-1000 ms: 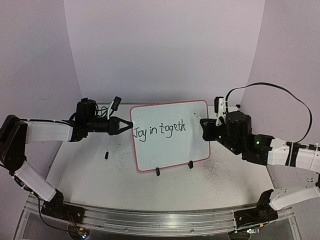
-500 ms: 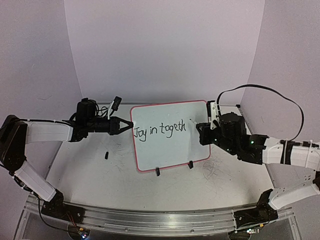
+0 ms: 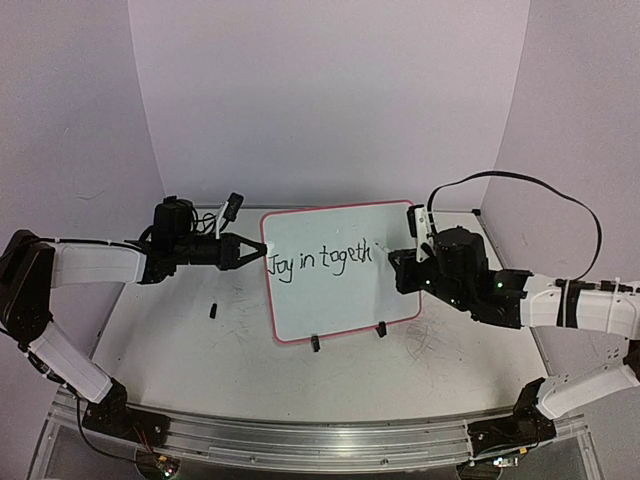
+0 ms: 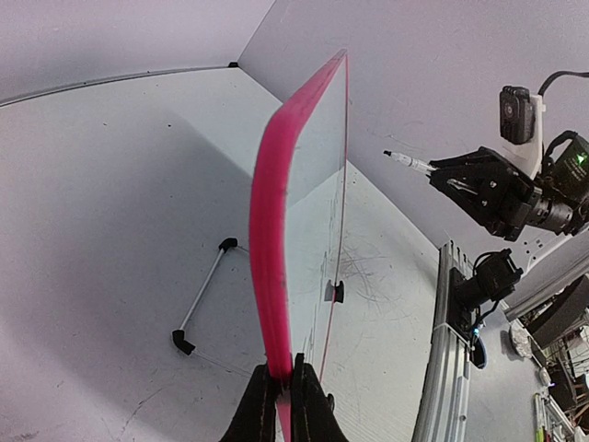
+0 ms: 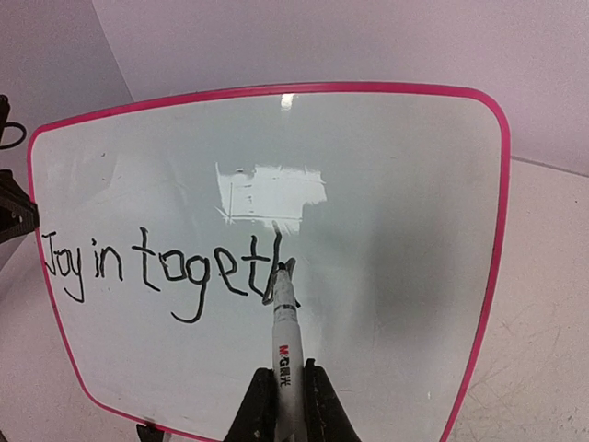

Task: Write a sentence on the whiteboard

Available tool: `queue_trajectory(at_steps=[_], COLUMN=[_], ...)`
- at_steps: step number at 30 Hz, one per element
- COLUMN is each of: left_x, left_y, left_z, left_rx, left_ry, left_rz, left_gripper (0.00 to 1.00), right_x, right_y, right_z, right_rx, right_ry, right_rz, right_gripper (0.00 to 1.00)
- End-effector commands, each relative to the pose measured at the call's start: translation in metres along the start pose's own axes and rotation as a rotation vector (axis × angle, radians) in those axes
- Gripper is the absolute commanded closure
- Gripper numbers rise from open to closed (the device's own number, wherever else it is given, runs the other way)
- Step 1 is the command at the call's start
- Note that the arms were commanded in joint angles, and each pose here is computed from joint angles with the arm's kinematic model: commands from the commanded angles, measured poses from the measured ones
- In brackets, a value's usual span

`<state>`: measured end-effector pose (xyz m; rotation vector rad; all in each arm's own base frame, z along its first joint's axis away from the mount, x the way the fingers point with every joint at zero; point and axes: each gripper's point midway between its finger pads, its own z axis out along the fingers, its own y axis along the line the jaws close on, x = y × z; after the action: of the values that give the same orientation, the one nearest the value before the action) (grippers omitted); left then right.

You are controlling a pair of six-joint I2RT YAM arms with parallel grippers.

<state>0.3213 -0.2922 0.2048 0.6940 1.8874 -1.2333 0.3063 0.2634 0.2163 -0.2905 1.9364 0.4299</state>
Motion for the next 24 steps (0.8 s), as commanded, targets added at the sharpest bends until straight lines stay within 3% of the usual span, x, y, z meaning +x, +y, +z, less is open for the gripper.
queue_trajectory(at_steps=[1,24], left_x=[-0.017,-0.014], left_y=[-0.017,-0.016], left_z=[0.001,0.001], left_rx=[0.027,0.027], left_ry=[-0.024,-0.015], left_rz=[0.078,0.080], left_gripper=[1.00,1.00], right_x=[-0.012,-0.007], right_y=[0.004,-0.005], right_z=[0.002,0.002], right_rx=[-0.009,0.024], right_ry=[-0.035,-0.041], right_rz=[0.013,-0.019], right_gripper=[1.00,1.00])
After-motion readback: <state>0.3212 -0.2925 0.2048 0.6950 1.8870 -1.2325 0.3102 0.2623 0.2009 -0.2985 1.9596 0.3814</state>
